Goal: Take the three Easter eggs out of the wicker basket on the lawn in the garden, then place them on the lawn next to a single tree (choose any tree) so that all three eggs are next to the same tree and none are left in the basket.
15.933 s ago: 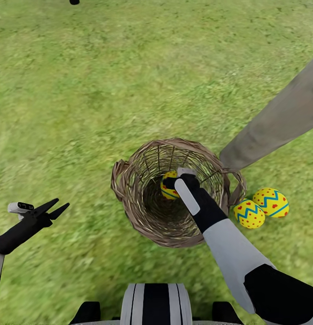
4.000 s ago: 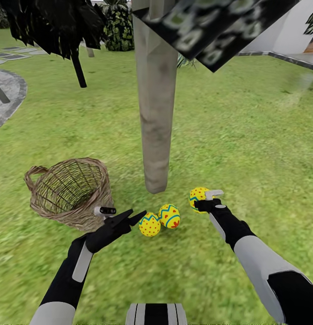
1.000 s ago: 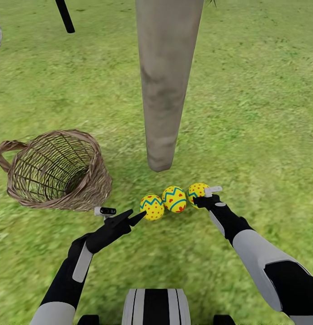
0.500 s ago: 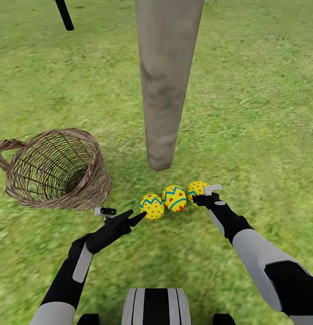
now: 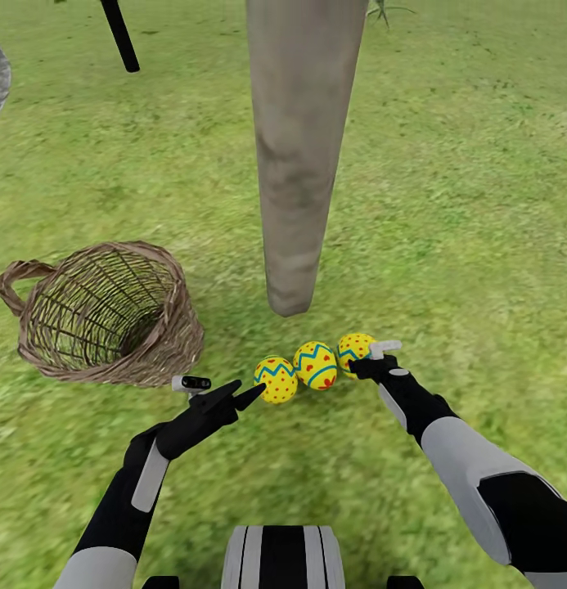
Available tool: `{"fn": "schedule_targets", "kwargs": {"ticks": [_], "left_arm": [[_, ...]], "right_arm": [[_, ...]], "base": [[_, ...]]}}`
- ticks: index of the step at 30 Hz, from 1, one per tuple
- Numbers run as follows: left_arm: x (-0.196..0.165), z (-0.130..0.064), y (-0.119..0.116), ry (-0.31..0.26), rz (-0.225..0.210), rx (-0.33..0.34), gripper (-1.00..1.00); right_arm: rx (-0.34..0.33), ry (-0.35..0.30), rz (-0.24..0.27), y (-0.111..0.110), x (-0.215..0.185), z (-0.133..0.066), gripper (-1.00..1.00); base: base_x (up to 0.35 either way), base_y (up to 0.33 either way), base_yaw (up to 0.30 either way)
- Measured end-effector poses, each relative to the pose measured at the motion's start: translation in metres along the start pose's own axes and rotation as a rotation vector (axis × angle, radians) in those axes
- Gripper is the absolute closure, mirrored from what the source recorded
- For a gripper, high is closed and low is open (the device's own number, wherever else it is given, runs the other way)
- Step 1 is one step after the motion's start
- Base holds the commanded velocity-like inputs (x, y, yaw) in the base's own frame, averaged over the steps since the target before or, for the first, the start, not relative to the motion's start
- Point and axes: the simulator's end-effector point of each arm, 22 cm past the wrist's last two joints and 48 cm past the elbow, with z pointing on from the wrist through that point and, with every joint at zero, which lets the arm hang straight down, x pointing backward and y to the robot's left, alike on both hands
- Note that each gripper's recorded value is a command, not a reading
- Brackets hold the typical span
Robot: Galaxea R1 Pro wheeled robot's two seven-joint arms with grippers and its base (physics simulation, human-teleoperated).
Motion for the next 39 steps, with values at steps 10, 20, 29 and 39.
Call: {"fn": "schedule_targets", "kwargs": {"ticks": [10, 20, 29, 39], "left_arm": [[-0.001, 0.009, -0.020, 0.013, 0.033, 0.020, -1.00], [-0.001, 0.018, -0.041, 0.031, 0.069, 0.041, -1.00], [0.000, 0.036, -0.051, 0.085, 0.095, 0.012, -1.00], [-0.001, 0.041, -0.069, 0.091, 0.124, 0.021, -1.00]], "right_arm": [[0.006, -0.040, 0.000, -0.004, -0.026, -0.016, -1.00], [0.012, -0.080, 0.001, -0.008, -0.052, -0.032, -1.00], [0.020, -0.116, 0.001, -0.013, -0.074, -0.048, -1.00], [0.031, -0.190, 0.003, -0.019, -0.114, -0.071, -1.00]], "base": [[0.000, 0.000, 0.000], [0.000, 0.000, 0.000], [-0.127, 0.000, 0.000], [-0.346, 0.000, 0.000]]}}
